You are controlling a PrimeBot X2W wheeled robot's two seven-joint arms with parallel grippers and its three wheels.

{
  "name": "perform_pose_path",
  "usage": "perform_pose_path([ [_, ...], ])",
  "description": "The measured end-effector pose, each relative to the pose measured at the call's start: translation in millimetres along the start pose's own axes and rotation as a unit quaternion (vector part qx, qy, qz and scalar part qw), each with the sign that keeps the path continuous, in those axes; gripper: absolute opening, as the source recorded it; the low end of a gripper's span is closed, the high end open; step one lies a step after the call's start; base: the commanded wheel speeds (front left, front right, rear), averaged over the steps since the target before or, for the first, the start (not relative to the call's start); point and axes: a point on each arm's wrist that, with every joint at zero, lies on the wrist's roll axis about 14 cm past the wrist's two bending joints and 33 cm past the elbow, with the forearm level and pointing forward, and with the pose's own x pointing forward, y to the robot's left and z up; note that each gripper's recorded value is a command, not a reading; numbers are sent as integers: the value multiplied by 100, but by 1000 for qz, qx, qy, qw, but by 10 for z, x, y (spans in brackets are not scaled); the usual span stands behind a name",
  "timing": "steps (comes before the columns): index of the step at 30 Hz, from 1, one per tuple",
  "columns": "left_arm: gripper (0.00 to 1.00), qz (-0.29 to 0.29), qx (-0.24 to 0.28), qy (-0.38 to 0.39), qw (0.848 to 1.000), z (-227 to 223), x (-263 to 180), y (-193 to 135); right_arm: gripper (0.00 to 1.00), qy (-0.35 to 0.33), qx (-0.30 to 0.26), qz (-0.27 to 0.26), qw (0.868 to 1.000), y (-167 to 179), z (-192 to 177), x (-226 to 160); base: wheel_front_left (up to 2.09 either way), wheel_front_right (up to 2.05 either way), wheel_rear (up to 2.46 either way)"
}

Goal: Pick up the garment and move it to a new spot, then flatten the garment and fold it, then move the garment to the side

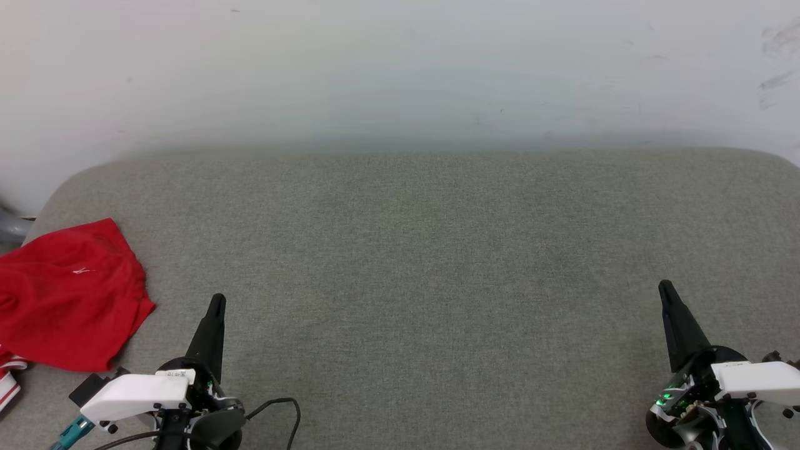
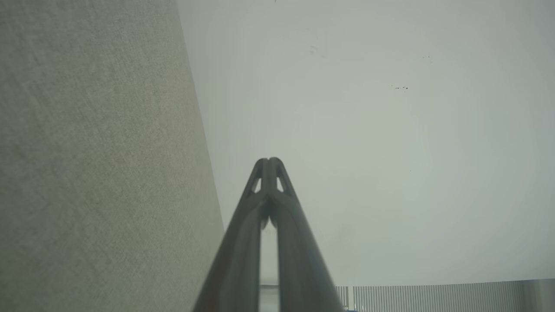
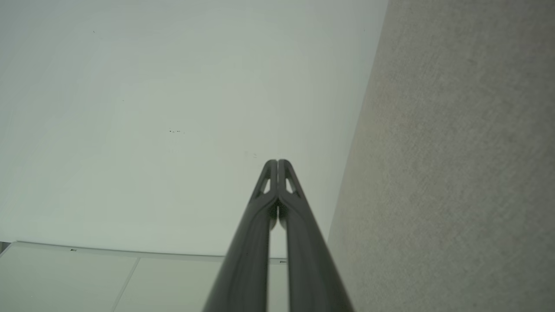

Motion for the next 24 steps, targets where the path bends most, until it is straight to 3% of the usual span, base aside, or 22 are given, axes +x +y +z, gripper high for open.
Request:
perform_pose_path([
  [23,0,0,0,0,1000,1,0,0,0,0,0,0,1000,0,0,0,0,0,0],
  [24,100,2,0,0,1000,-2,-4,14,100,0,0,-2,1000,-14,1,-5,0,0,0],
])
